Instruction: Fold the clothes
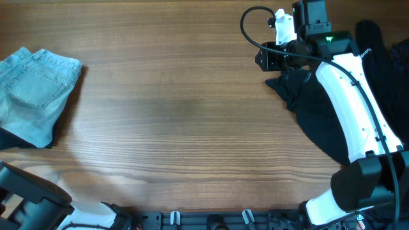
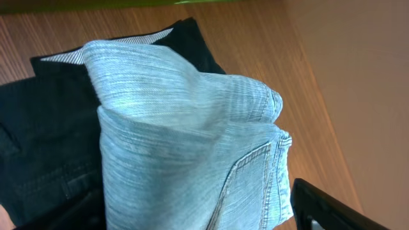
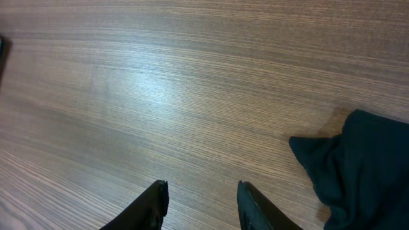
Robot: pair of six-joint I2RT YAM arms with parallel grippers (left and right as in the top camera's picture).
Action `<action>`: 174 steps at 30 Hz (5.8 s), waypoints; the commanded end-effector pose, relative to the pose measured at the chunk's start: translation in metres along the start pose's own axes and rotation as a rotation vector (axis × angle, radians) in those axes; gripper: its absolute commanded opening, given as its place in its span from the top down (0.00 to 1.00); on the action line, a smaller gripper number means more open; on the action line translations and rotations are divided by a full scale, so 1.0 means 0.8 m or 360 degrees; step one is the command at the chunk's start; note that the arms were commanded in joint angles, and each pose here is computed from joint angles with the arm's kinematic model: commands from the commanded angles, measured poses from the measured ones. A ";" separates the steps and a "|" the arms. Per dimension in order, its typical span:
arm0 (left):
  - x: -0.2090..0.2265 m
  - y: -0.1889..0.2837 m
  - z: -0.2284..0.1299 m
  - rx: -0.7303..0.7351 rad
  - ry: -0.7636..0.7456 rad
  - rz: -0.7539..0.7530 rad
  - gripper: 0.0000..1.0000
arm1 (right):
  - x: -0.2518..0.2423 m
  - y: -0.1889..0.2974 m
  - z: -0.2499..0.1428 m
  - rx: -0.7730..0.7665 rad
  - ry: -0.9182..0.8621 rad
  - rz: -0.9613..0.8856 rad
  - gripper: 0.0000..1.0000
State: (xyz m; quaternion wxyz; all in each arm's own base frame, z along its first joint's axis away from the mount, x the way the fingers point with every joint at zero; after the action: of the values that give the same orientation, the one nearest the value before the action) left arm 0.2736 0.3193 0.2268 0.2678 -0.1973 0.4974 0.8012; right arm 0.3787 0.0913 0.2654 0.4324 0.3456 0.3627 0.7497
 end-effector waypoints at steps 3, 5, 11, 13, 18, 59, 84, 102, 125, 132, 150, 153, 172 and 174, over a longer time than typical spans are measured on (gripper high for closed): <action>-0.016 0.026 0.026 -0.0173 -0.0030 -0.0097 0.00 | 0.001 -0.004 -0.003 0.0021 -0.0027 0.0032 0.59; -0.033 0.059 0.040 -0.0304 -0.0050 -0.0191 0.00 | 0.000 -0.004 -0.002 0.0018 -0.0025 0.0027 0.59; -0.095 0.113 0.014 -0.0237 -0.0212 -0.0562 0.13 | 0.000 -0.004 -0.001 0.0011 -0.0024 0.0026 0.59; -0.082 0.081 0.001 -0.0144 -0.0161 -0.0395 0.21 | 0.000 -0.004 -0.002 0.0013 -0.0025 0.0026 0.59; -0.006 -0.030 -0.020 0.0081 -0.0015 0.0054 0.14 | 0.001 -0.004 -0.004 0.0030 -0.0035 0.0029 0.59; -0.120 0.175 -0.405 0.1062 -0.1564 -0.0005 0.00 | -0.036 0.118 -0.061 -0.0149 -0.0262 -0.0264 0.00; -0.023 0.301 -0.355 0.0477 -0.1422 -0.0838 0.00 | -0.028 0.076 -0.209 -0.0186 -0.0239 -0.0479 0.00; -0.023 0.301 -0.355 0.0477 -0.1422 -0.0838 0.00 | 0.003 0.092 -0.284 -0.1561 0.0374 -0.0763 0.00; -0.023 0.301 -0.355 0.0477 -0.1422 -0.0838 0.00 | -0.017 0.049 -0.303 -0.1580 0.0407 -0.0898 0.00; -0.023 0.301 -0.355 0.0476 -0.1422 -0.0837 0.00 | -0.017 0.049 -0.303 -0.1579 0.0407 -0.0898 0.00; 0.053 0.184 -0.390 -0.0292 -0.1079 -0.1331 0.00 | -0.017 0.049 -0.303 -0.1579 0.0407 -0.0898 0.00; 0.056 0.176 -0.393 -0.0304 -0.1072 -0.1340 0.00 | -0.017 0.049 -0.303 -0.1579 0.0407 -0.0898 0.00; 0.056 0.177 -0.397 -0.0262 -0.1090 -0.1378 0.00 | -0.017 0.049 -0.303 -0.1579 0.0407 -0.0898 0.00; 0.056 0.177 -0.397 -0.0262 -0.1090 -0.1378 0.00 | -0.017 0.049 -0.303 -0.1580 0.0407 -0.0898 0.00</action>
State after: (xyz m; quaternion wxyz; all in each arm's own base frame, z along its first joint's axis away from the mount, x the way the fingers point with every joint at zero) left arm 0.1662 -0.0084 0.1647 0.6989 -0.1351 0.1964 0.6744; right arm 0.1672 0.0055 0.1737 0.6780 -0.0950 0.0953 0.7227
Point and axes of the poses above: each gripper's point midway between its finger pads, its own y axis back along the fingers, its own x axis along the line the jaws close on, z = x × y, the point moved 8 cm from there along y, back along the fingers, and after that the axes turned 10 degrees about y, right-handed, at the moved point
